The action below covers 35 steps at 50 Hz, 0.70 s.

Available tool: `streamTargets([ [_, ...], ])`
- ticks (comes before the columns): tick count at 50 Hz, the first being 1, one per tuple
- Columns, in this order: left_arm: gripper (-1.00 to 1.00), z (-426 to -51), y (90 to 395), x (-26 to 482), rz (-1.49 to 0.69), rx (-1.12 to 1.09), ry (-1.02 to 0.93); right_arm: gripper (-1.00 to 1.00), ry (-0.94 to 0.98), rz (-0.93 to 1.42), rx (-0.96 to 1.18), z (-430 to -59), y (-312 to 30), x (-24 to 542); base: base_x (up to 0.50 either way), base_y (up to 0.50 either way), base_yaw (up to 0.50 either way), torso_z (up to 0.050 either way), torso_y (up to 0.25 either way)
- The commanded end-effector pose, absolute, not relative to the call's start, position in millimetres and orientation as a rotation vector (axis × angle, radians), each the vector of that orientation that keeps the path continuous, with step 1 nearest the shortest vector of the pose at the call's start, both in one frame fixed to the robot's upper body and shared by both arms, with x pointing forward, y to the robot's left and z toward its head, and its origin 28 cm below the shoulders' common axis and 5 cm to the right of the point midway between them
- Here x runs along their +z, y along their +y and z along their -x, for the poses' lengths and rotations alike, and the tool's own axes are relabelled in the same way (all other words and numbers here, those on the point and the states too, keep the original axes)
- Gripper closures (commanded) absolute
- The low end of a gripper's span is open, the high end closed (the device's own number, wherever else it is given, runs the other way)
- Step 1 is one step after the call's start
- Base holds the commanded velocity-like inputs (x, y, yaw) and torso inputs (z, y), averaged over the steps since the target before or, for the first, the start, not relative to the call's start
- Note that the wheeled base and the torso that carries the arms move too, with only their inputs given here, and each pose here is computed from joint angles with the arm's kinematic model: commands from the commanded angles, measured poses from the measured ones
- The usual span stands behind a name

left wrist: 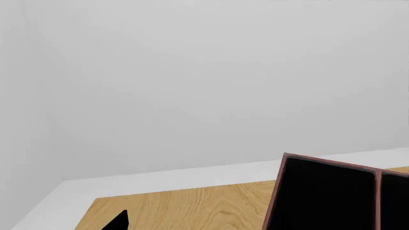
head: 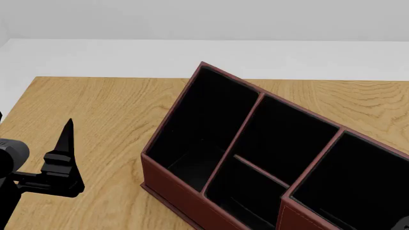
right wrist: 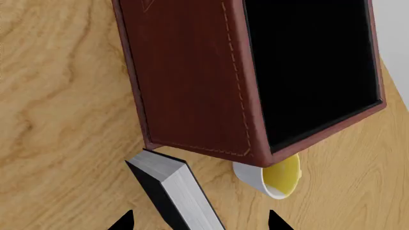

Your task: Pick up the book and place it in the front compartment of the caddy.

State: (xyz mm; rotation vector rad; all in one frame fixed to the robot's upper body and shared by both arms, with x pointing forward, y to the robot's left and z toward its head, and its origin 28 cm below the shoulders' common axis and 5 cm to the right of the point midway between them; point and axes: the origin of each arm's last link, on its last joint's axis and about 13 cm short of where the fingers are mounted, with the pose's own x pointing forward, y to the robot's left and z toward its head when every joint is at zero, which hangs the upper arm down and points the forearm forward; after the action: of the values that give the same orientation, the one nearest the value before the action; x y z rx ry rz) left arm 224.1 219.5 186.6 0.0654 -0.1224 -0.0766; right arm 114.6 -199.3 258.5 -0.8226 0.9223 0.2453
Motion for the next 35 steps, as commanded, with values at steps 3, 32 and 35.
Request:
streamTargets([
  [3, -1.0, -223.8, 218.9, 189.2, -0.065, -0.079, -0.129, -1.0, 0.966, 0.852, 0.288, -123.5, -199.6, 248.2, 0.0, 0.0, 0.0, 0.0, 0.0],
  [32, -1.0, -222.0, 218.3, 186.4, -0.069, -0.074, -0.123, -1.0, 1.05, 0.889, 0.313, -141.4, -209.0, 224.5, 0.0, 0.0, 0.0, 0.0, 0.0],
  [35, -1.0, -222.1, 218.4, 186.3, -0.067, -0.074, -0.123, -1.0, 1.051, 0.889, 0.316, -144.4, -209.3, 223.8, 0.0, 0.0, 0.0, 0.0, 0.0],
])
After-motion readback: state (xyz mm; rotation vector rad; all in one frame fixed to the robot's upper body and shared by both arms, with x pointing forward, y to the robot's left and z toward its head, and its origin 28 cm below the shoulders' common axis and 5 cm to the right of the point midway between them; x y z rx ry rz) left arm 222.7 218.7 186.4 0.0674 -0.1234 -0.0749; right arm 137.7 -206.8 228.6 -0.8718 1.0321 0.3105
